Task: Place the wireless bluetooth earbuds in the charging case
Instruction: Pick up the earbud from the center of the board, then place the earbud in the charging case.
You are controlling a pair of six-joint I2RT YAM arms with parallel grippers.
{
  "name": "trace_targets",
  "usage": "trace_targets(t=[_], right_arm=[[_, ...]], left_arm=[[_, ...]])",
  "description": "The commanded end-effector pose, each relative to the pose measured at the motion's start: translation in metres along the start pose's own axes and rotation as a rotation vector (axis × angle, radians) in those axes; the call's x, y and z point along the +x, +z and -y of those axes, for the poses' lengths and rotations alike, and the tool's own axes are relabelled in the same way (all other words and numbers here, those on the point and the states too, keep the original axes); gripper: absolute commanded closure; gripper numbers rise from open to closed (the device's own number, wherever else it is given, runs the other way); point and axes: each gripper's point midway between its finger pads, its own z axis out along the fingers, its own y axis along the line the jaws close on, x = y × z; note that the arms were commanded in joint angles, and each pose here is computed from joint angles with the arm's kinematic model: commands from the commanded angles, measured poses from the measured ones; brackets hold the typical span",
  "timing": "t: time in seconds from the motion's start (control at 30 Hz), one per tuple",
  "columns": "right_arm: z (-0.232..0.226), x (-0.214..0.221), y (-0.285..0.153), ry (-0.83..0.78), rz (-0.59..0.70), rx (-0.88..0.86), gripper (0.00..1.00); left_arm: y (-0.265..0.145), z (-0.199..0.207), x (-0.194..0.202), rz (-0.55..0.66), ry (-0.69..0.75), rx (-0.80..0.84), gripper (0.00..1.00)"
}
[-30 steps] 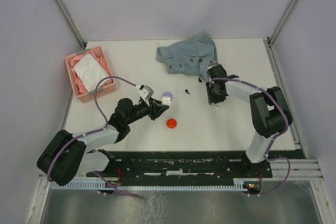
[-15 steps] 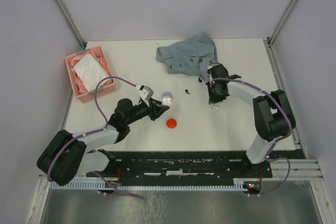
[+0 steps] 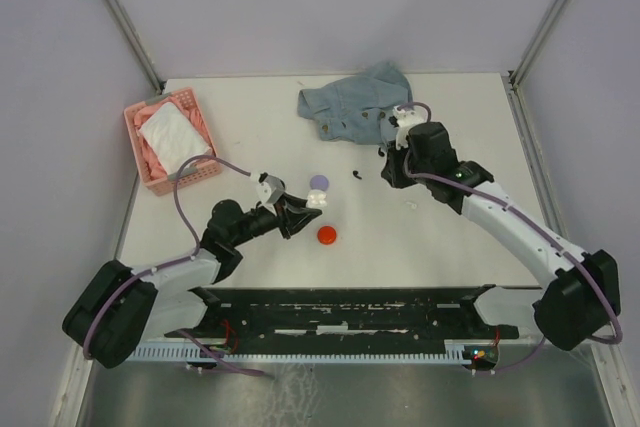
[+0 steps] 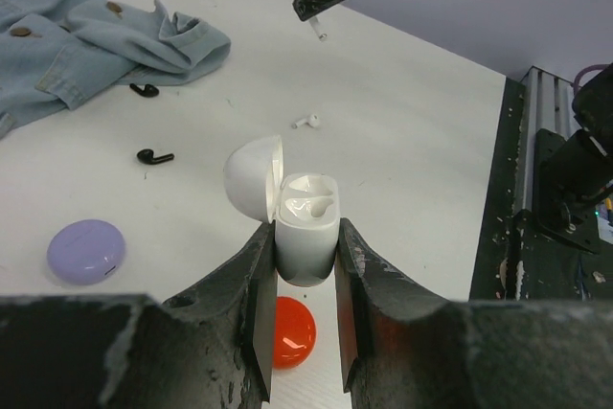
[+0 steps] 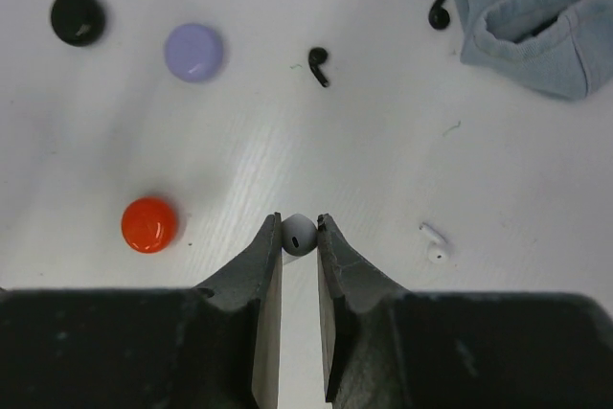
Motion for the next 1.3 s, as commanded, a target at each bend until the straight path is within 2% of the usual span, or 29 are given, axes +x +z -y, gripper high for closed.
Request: trace_targets(t=[0.0, 0.4, 0.63, 1.27], right_arm=[[-0.034, -0.035, -0.022, -0.085, 0.172, -0.075, 0.88], [-0.116, -0.063, -0.066, -0.228, 0.426, -0.272, 0.88], [-0.153, -0.062, -0.08, -0.309, 0.525, -0.37, 0.88], [-0.189, -0.037, -0.069, -0.502, 0.566, -0.363, 0.88]], left_arm=[[-0.003, 0.016, -0.03, 0.116, 0.111, 0.081, 0.97], [0.002, 0.027, -0.047, 0.165, 0.098, 0.143, 0.97], [0.003, 0.036, -0.06, 0.204, 0.063, 0.182, 0.97], [0.002, 0.047, -0.07, 0.235, 0.024, 0.218, 0.96]])
